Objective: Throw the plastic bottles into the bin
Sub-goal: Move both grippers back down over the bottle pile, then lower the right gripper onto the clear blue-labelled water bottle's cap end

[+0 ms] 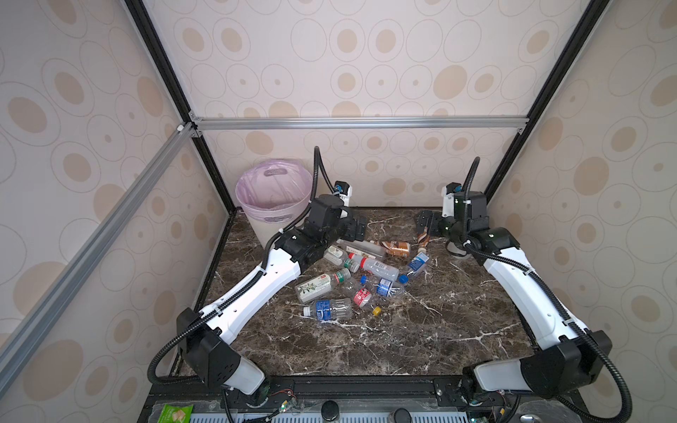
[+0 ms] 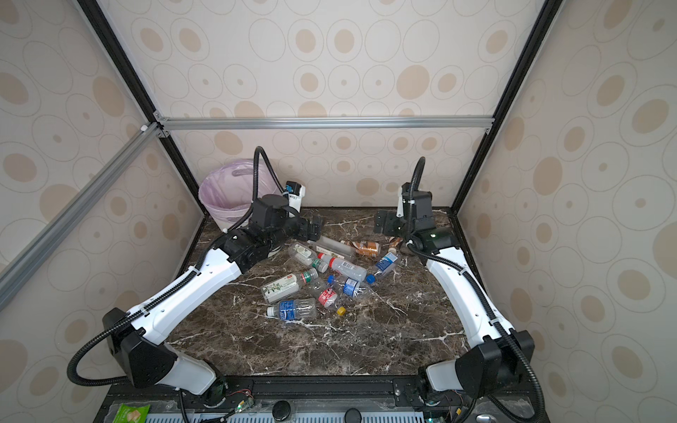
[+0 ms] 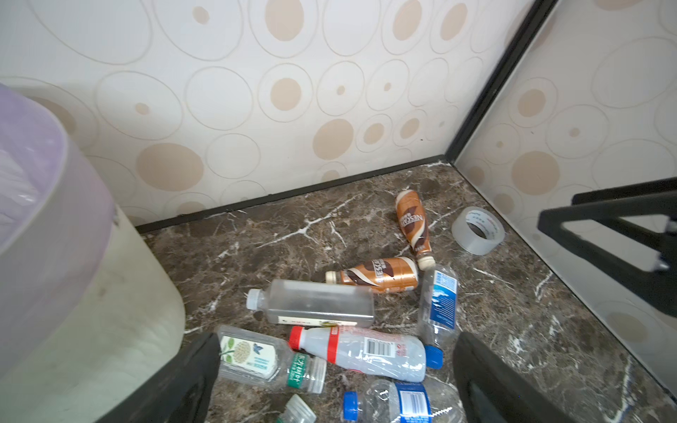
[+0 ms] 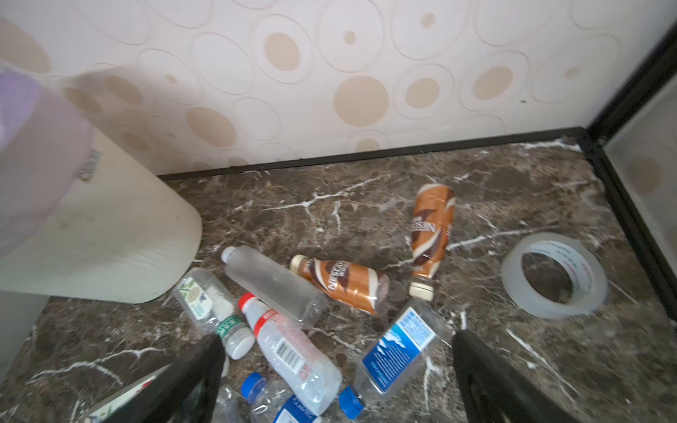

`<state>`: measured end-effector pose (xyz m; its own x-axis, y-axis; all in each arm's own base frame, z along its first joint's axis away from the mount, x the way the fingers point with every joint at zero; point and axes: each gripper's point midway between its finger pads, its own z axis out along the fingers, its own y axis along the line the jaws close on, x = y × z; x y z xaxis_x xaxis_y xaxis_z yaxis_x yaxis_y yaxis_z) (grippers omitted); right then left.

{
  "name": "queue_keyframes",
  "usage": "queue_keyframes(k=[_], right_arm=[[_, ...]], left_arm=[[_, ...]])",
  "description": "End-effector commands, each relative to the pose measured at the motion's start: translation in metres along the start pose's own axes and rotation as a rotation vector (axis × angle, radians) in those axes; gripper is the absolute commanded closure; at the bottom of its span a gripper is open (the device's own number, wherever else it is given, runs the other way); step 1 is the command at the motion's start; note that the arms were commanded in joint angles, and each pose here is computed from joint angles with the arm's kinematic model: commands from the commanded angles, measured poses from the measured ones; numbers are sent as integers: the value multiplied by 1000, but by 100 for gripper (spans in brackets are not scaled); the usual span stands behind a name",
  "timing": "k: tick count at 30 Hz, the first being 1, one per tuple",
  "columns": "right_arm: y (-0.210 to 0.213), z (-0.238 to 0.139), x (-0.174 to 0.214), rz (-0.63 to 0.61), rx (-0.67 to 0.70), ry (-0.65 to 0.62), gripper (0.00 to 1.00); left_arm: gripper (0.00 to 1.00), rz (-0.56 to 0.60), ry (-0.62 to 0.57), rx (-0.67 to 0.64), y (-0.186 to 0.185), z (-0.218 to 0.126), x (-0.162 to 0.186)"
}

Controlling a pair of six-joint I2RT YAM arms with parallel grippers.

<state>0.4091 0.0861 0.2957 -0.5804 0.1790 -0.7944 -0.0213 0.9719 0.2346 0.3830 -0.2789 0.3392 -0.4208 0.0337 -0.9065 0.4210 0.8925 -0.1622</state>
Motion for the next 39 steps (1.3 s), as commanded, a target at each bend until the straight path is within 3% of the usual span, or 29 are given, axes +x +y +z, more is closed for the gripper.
queue_keyframes(k=[1, 10, 19, 39], right_arm=[[-30, 12, 30, 64, 78, 79, 0], [-51, 69, 110, 156, 119, 298, 0], [-60, 89, 152, 205, 137, 382, 0], [-62, 134, 182, 229, 142, 460, 3]], left_arm=[[1, -27, -32, 49, -25, 13, 2], [1, 22, 49, 74, -51, 33, 37], [1, 33, 50, 61, -47, 33, 42], [1, 75, 89, 63, -51, 51, 53]])
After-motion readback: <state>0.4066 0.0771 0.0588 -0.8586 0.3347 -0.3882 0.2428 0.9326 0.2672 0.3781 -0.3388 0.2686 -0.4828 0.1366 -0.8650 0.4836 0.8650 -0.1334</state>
